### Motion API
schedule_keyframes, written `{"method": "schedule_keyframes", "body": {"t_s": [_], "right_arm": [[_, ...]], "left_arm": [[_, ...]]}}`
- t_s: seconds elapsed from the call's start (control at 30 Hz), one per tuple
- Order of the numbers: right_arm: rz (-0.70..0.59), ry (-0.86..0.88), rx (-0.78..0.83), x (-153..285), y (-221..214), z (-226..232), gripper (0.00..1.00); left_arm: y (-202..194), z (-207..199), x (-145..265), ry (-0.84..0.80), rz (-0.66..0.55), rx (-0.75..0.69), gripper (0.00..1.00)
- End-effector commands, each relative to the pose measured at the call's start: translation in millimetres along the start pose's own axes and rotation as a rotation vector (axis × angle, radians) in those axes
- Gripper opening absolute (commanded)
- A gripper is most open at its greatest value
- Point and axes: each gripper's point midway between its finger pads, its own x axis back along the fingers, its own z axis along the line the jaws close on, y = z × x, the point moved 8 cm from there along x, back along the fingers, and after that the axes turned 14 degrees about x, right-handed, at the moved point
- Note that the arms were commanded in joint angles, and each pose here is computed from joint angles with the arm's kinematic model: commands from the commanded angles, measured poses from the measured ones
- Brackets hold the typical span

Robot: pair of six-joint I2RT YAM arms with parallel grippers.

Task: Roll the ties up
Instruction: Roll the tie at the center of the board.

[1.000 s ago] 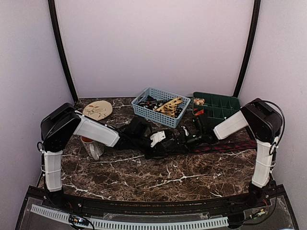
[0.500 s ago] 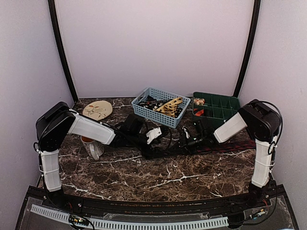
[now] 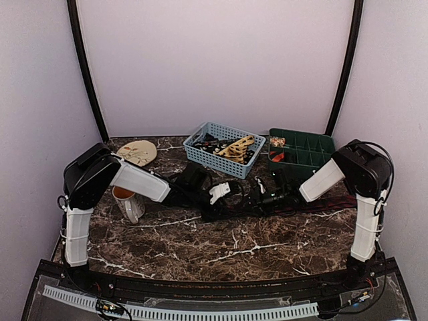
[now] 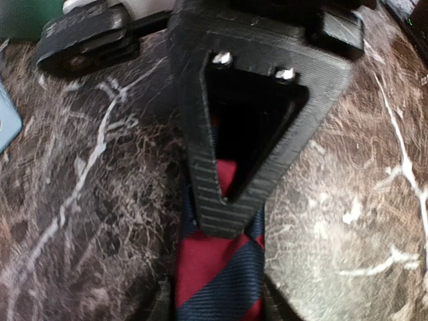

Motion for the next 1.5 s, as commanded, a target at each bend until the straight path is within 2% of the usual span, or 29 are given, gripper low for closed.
{"method": "schedule_keyframes", "body": {"t_s": [0.0,0.07,0.13,0.53,0.77,0.93,1.0,1.13,1.3,1.47], "right_arm": [[-0.045,0.029,0.037,10.5,5.5,12.5,0.33],[-0.049,0.023,0.048,14.4,6.4,17.1,0.44],[-0.042,0.014,0.064,16.0,8.0,20.5,0.49],[0.103,0.018,0.1,-3.1,-0.8,30.3,0.44],[0.129,-0.011,0.107,-9.9,-3.7,23.5,0.26],[0.144,-0.021,0.12,-11.0,-6.4,20.4,0.08],[0.148,-0.037,0.126,-11.3,-7.0,17.7,0.0],[0.147,-0.086,0.134,-10.3,-8.4,9.6,0.0],[0.146,-0.111,0.128,-11.2,-14.0,0.4,0.0],[0.14,-0.136,0.131,-10.2,-17.6,-4.9,0.0]], "left_arm": [[-4.8,-3.9,5.3,-0.015,0.056,0.004,0.28],[-10.0,-6.9,11.2,-0.013,0.071,-0.004,0.24],[-14.6,-9.5,16.2,-0.013,0.083,-0.012,0.24],[-31.4,-16.2,31.0,-0.003,0.141,-0.026,0.23],[-31.7,-16.9,31.1,-0.009,0.136,-0.023,0.23],[-30.8,-17.5,31.4,-0.014,0.133,-0.024,0.24],[-29.5,-16.9,31.9,-0.006,0.129,-0.022,0.29],[-22.9,-19.1,42.2,0.004,0.061,-0.005,0.5],[-11.7,-25.4,52.4,-0.01,-0.055,0.011,0.66],[-3.3,-30.5,49.6,-0.02,-0.166,0.08,0.69]]}}
